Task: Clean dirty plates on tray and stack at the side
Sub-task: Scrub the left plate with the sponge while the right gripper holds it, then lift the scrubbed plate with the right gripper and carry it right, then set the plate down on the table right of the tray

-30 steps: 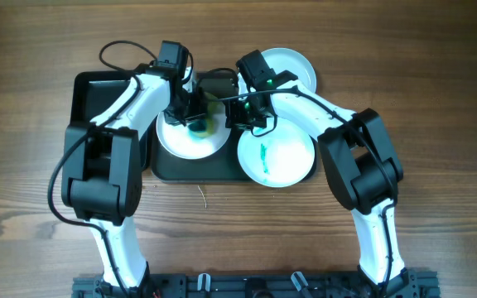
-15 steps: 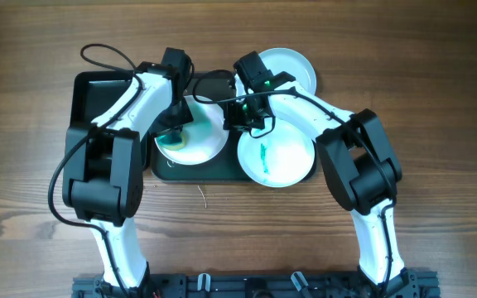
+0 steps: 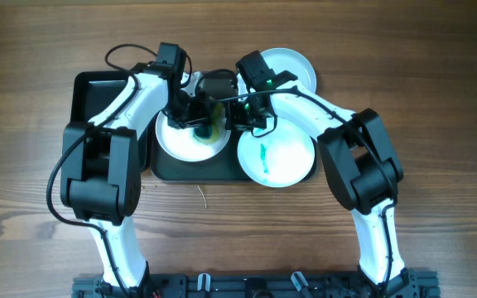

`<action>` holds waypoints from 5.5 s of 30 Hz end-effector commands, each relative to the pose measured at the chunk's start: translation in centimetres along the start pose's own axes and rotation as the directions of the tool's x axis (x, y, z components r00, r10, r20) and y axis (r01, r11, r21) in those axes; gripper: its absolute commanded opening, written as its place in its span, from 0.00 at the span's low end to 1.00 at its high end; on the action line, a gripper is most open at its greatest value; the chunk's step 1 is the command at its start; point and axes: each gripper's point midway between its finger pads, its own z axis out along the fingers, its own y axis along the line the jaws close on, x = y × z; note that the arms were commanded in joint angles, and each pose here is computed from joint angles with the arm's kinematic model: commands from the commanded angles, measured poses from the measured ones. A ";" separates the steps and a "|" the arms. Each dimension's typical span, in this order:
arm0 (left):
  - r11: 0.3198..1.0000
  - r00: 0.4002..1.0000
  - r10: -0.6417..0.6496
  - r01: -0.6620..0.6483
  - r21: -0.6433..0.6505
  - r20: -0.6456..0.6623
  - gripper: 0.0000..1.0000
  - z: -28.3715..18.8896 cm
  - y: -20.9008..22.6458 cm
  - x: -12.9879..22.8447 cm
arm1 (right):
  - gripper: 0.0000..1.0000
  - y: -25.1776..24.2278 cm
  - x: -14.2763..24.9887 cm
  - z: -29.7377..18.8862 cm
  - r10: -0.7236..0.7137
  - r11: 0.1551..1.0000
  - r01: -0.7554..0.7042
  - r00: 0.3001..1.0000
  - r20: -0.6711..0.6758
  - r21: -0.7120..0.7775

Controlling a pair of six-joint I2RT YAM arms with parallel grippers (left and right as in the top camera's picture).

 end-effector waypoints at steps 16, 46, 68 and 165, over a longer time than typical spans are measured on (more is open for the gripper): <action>0.746 0.942 -0.284 0.335 -0.576 0.179 0.04 -3.0 10.8 1.8 | 0.04 -1.8 0.2 1.5 0.020 0.999 -0.019 1.000 -0.018 0.046; 0.768 0.867 -0.364 0.486 -0.417 0.341 0.04 -17.3 12.1 1.4 | 0.04 2.1 -1.3 -7.1 -0.164 0.948 0.082 0.954 0.251 0.309; 0.765 0.855 -0.368 0.501 -0.405 0.365 0.04 -17.5 12.6 0.8 | 0.04 6.6 -0.2 -18.2 -0.698 0.457 0.046 0.638 0.326 0.888; 0.867 0.914 -0.265 0.366 -0.338 0.308 0.04 -14.7 6.4 0.0 | 0.57 -19.3 4.9 -26.3 0.333 0.927 -0.372 0.879 0.341 0.053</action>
